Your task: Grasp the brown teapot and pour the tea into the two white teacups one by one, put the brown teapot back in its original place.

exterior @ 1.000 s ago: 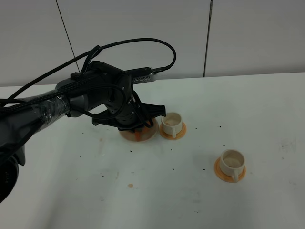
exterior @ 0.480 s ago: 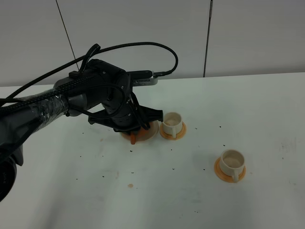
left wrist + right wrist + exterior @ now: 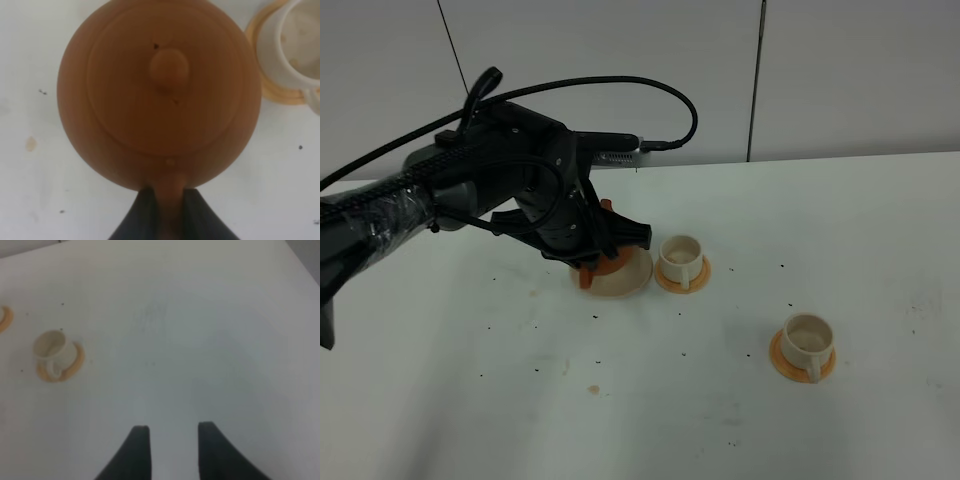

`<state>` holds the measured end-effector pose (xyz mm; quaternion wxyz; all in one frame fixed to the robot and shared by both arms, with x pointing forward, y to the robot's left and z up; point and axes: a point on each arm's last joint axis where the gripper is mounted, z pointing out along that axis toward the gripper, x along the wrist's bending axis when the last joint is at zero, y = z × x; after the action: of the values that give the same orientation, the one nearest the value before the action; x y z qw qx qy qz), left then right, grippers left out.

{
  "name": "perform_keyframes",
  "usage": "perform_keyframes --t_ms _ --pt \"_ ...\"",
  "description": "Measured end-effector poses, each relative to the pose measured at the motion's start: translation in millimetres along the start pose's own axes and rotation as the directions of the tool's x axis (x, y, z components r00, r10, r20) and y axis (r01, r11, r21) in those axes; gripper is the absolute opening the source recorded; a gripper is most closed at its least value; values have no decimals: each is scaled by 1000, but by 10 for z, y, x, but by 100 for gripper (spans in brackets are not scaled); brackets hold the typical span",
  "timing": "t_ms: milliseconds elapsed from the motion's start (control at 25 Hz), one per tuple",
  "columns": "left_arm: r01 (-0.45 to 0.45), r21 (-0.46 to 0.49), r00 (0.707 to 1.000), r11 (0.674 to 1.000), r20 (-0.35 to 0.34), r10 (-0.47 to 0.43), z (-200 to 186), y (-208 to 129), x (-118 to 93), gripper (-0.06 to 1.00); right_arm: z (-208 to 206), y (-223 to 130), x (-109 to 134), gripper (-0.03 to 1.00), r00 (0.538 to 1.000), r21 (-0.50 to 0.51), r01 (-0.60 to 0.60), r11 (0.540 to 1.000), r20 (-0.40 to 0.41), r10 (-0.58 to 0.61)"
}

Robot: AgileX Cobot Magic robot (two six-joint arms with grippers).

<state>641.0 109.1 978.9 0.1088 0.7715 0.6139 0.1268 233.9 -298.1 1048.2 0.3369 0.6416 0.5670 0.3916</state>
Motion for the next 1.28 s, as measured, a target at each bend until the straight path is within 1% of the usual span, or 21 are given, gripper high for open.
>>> perform_keyframes --t_ms 200,360,440,560,680,800,880,1040,1280 --pt "-66 -9 998 998 -7 66 -120 17 95 17 0 0 0 23 1000 0 0 1000 0 0" --pt "-102 -28 995 994 0 102 -222 46 225 17 0 0 0 23 1000 0 0 1000 0 0" --pt "-129 -22 991 991 22 130 -229 50 288 17 0 0 0 23 1000 0 0 1000 0 0" --pt "-178 -6 981 984 79 178 -218 43 364 17 0 0 0 23 1000 0 0 1000 0 0" --pt "-248 -14 960 969 128 247 -213 43 399 17 0 0 0 23 1000 0 0 1000 0 0" --pt "-338 -30 931 941 139 339 -212 44 413 17 0 0 0 23 1000 0 0 1000 0 0" --pt "-377 -36 916 926 136 378 -211 46 429 17 0 0 0 23 1000 0 0 1000 0 0" --pt "-416 -35 898 909 142 416 -206 42 474 17 0 0 0 23 1000 0 0 1000 0 0" --pt "-508 -39 848 860 153 508 -228 26 491 17 0 0 0 23 1000 0 0 1000 0 0"
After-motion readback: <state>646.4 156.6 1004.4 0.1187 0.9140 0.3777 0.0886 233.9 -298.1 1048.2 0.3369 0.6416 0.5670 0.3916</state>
